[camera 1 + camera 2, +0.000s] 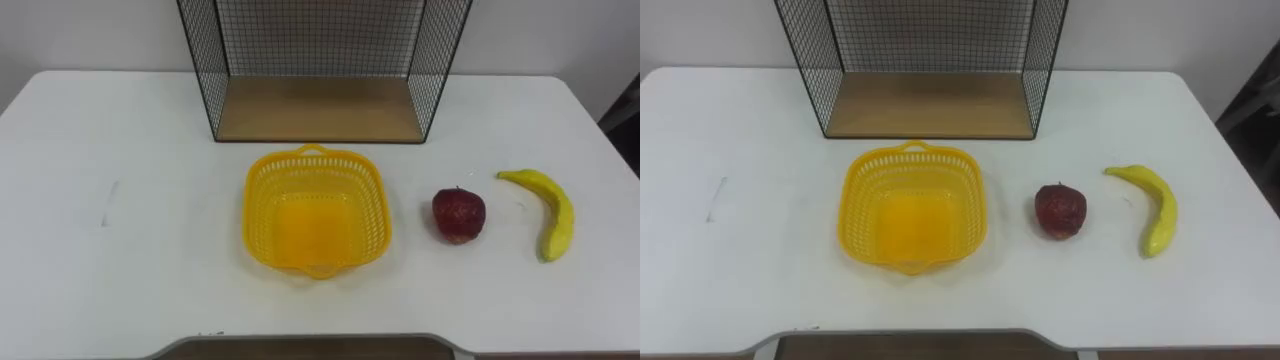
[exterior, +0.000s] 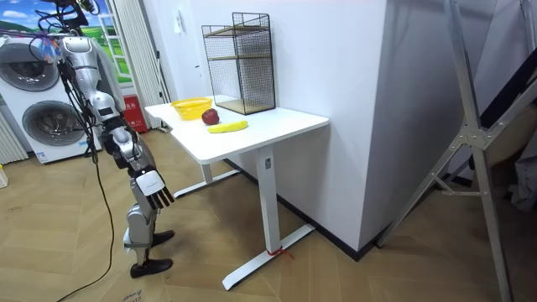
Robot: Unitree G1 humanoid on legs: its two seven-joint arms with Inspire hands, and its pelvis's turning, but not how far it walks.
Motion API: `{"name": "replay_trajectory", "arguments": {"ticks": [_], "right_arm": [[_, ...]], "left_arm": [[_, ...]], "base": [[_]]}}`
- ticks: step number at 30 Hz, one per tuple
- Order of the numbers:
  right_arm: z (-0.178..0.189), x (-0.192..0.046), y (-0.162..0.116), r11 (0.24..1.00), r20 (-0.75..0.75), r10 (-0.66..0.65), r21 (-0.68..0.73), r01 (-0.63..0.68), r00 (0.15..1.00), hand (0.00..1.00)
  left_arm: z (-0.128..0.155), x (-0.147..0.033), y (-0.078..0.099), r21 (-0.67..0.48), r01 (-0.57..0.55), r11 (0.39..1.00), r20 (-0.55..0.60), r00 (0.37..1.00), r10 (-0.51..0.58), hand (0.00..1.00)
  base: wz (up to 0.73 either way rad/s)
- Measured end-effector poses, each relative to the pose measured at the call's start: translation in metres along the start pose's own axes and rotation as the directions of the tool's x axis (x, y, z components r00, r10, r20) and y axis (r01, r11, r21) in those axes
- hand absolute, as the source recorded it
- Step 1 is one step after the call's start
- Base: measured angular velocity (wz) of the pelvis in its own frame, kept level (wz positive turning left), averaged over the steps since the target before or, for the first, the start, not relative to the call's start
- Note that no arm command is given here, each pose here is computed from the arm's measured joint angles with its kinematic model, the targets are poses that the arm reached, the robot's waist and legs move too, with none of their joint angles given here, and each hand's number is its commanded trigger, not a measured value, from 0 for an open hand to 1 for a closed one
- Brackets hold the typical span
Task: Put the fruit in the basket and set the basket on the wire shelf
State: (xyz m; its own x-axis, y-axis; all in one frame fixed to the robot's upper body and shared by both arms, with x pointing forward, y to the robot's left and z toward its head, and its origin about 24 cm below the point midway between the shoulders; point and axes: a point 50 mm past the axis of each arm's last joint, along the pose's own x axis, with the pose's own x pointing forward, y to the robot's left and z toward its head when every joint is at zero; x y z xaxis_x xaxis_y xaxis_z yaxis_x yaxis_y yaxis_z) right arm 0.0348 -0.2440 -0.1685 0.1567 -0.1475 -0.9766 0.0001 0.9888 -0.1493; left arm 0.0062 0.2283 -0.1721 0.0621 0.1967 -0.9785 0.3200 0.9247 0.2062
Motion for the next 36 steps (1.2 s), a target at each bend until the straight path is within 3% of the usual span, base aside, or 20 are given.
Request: {"name": "replay_trajectory", "arguments": {"ticks": [13,16,20,22,24,25,27,28,30,31,32,33,36], "right_arm": [[0.0,0.0,0.001,0.999,-0.001,-0.009,0.04,0.009,1.0,0.0],[-0.004,0.0,0.001,0.991,-0.008,-0.024,0.132,0.025,1.0,0.0],[-0.017,-0.001,0.002,0.915,-0.039,-0.056,0.398,0.067,0.998,0.0],[-0.022,-0.002,0.001,0.841,-0.058,-0.069,0.533,0.089,0.996,0.0],[-0.033,-0.004,-0.003,0.677,-0.105,-0.088,0.723,0.137,0.991,0.0],[-0.036,-0.004,-0.004,0.632,-0.114,-0.094,0.76,0.148,0.989,0.0],[-0.042,-0.006,-0.011,0.386,-0.155,-0.125,0.902,0.192,0.98,0.0],[-0.043,-0.007,-0.014,0.32,-0.168,-0.132,0.925,0.203,0.977,0.0],[-0.043,-0.008,-0.025,0.023,-0.212,-0.157,0.976,0.219,0.965,0.0],[-0.041,-0.009,-0.028,-0.041,-0.222,-0.162,0.975,0.218,0.961,0.0],[-0.037,-0.01,-0.036,-0.153,-0.239,-0.174,0.965,0.214,0.955,0.0],[-0.031,-0.011,-0.045,-0.209,-0.247,-0.194,0.956,0.206,0.949,0.0],[-0.003,-0.021,-0.078,-0.274,-0.254,-0.308,0.947,0.17,0.917,0.0]], "left_arm": [[0.0,0.0,0.001,-0.003,-0.012,1.0,-0.002,1.0,0.012,0.0],[-0.001,0.0,0.001,-0.008,-0.025,1.0,-0.004,1.0,0.025,0.0],[0.0,0.0,0.003,-0.021,-0.046,0.999,0.001,0.999,0.046,0.0],[-0.002,0.0,0.004,-0.045,-0.057,0.997,-0.001,0.998,0.057,0.0],[-0.008,-0.001,0.005,-0.108,-0.07,0.992,-0.01,0.998,0.069,0.0],[-0.007,-0.001,0.006,-0.123,-0.079,0.989,-0.005,0.997,0.079,0.0],[-0.013,-0.002,0.01,-0.19,-0.118,0.975,-0.01,0.993,0.118,0.0],[-0.016,-0.003,0.011,-0.206,-0.128,0.97,-0.017,0.992,0.127,0.0],[-0.021,-0.003,0.013,-0.263,-0.162,0.951,-0.03,0.987,0.159,0.0],[-0.022,-0.004,0.014,-0.279,-0.167,0.946,-0.031,0.986,0.165,0.0],[-0.021,-0.004,0.016,-0.313,-0.176,0.933,-0.033,0.984,0.175,0.0],[-0.021,-0.004,0.019,-0.32,-0.188,0.929,-0.031,0.982,0.188,0.0],[-0.023,-0.006,0.029,-0.374,-0.238,0.896,-0.029,0.969,0.245,0.0]], "base": [[-0.01],[-0.04],[-0.02],[-0.06],[0.0],[0.0],[0.0],[0.0],[-0.07],[-0.12],[-0.12],[-0.11],[-0.11]]}}
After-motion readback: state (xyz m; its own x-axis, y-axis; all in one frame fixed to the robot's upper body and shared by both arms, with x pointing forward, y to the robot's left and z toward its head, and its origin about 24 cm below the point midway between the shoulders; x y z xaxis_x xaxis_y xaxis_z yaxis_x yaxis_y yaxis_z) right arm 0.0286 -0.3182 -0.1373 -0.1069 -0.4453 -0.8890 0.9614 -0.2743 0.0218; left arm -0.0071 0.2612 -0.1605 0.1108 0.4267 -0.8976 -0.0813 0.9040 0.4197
